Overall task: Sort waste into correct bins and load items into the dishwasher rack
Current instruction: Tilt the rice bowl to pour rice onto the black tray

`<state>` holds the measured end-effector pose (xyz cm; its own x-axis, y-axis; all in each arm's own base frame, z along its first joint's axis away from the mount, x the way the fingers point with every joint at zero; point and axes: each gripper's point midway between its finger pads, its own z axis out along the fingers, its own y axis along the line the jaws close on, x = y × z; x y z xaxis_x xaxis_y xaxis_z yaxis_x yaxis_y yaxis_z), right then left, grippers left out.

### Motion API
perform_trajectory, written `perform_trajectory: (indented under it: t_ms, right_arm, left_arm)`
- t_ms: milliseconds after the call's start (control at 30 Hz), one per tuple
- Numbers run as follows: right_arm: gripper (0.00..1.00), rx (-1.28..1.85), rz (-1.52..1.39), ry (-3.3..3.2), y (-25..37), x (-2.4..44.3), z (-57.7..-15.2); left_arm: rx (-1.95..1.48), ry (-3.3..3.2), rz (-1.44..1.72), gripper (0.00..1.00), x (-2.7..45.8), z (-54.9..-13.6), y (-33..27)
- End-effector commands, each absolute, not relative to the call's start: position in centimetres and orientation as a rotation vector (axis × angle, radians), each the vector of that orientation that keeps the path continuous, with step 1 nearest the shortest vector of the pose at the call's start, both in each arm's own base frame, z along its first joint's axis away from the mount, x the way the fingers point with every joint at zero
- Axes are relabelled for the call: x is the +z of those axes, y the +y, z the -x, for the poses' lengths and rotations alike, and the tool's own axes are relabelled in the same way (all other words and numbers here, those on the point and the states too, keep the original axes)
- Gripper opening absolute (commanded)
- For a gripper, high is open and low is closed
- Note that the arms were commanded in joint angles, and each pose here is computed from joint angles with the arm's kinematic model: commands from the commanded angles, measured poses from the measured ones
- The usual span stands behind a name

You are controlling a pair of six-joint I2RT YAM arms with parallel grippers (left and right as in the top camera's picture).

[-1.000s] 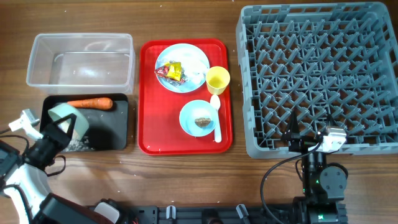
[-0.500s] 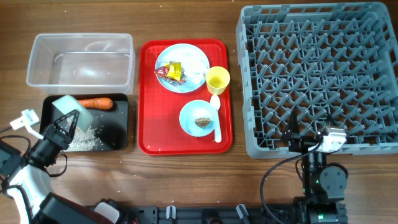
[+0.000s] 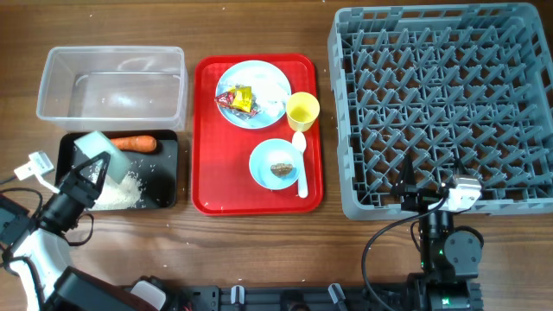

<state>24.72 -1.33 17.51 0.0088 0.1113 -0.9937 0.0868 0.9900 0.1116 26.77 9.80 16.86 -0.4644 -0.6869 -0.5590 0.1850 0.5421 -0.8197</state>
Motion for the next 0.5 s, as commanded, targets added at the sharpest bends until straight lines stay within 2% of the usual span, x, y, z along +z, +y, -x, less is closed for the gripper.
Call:
perform_trajectory:
  t_ms: [0,133,467]
  right_arm:
    - [1.00,0.014,-0.173,1.560,-1.6,17.6,-24.7]
    - [1.00,0.014,-0.173,1.560,-1.6,17.6,-24.7]
    - [1.00,0.015,-0.174,1.560,-1.6,17.6,-24.7]
  left_arm:
    - [-1.070,1.794,0.461,0.04,15.8,-26.8,10.4]
    - [-1.242,1.670,0.403,0.04,18.1,-26.3,9.1]
    - [-1.247,1.666,0.402,0.04,18.2,-26.3,9.2]
